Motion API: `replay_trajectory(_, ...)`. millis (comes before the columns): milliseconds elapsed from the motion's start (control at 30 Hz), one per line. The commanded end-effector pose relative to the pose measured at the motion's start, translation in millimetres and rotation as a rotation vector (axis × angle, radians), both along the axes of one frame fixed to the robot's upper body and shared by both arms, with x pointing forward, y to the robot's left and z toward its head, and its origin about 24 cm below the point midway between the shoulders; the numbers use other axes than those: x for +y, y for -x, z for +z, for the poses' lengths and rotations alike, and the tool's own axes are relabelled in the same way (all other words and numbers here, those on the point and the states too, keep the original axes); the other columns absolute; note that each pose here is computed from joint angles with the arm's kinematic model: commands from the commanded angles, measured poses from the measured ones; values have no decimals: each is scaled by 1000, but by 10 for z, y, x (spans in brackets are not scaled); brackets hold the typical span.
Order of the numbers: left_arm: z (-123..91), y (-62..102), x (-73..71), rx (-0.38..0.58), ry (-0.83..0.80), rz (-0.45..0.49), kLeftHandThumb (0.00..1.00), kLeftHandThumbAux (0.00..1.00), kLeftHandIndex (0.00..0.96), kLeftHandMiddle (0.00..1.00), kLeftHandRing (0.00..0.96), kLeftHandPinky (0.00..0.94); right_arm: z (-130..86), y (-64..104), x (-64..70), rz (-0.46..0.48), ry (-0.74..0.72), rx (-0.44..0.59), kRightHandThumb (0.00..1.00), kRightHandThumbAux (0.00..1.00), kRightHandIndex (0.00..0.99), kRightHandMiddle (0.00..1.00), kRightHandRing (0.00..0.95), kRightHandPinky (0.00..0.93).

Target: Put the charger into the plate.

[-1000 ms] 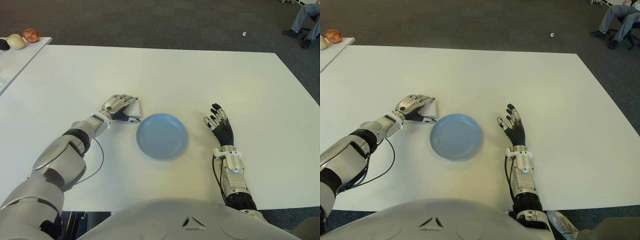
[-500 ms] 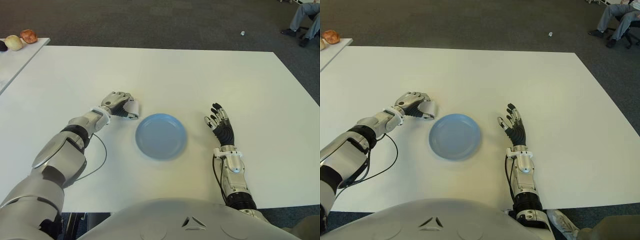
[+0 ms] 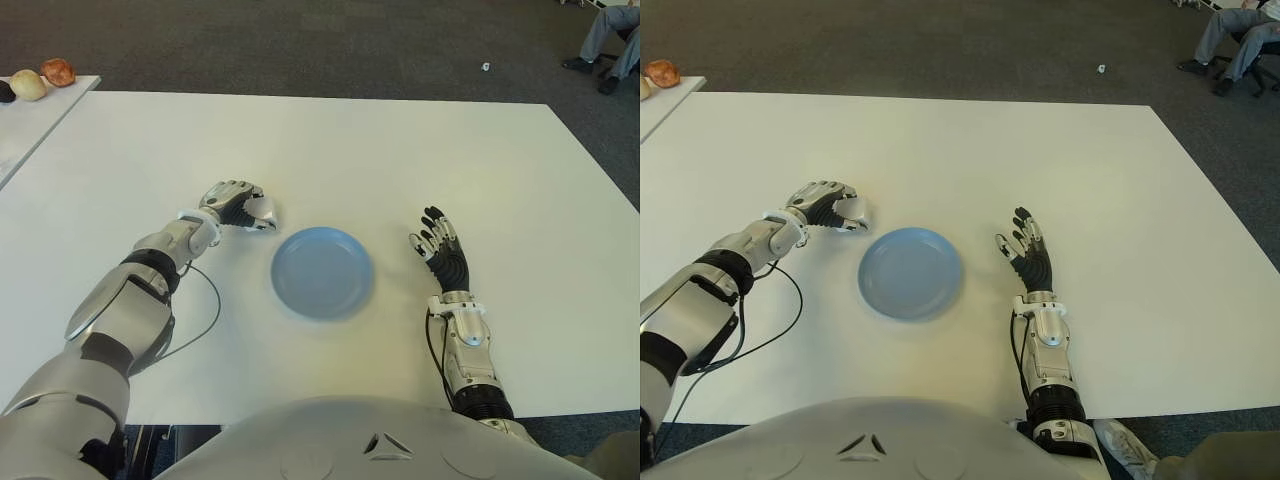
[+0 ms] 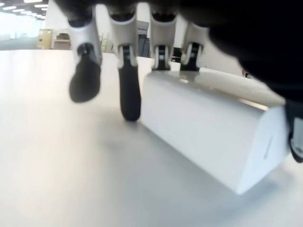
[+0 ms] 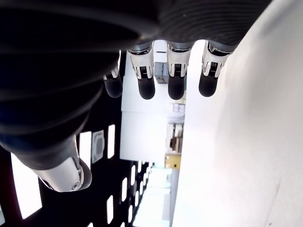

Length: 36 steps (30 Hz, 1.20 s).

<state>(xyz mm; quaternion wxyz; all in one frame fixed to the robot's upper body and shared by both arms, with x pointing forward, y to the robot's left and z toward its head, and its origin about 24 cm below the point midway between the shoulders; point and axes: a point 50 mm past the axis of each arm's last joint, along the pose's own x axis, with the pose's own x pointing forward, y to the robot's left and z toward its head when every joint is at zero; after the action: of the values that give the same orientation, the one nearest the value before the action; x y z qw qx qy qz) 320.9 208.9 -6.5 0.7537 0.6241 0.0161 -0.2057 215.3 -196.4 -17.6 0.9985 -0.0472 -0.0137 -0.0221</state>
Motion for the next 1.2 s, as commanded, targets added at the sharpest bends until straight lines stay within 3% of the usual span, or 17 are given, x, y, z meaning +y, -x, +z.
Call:
replay_trajectory(33,-241,180,-12,119,-32,-4,749,691,444,774,778,783,-146,111,-32,-18,-13,82,0,638,56,105,81,74)
replay_trajectory(333,-180,161,-11,95,-10,-31,750,695,443,823,827,802,-142,106,-30,-13,-16,83,0,635,54,110,85,76)
replay_trajectory(933,-8,115,-13,4,20,-119,748,697,443,825,830,797,-141,88,-14,-7,-35,79,0,639,54,113,89,78)
replay_trajectory(1200,438,12,-114,-159,102,-239,747,697,443,828,833,803,-143,94,-7,-5,-35,77,0,633,52,115,91,83)
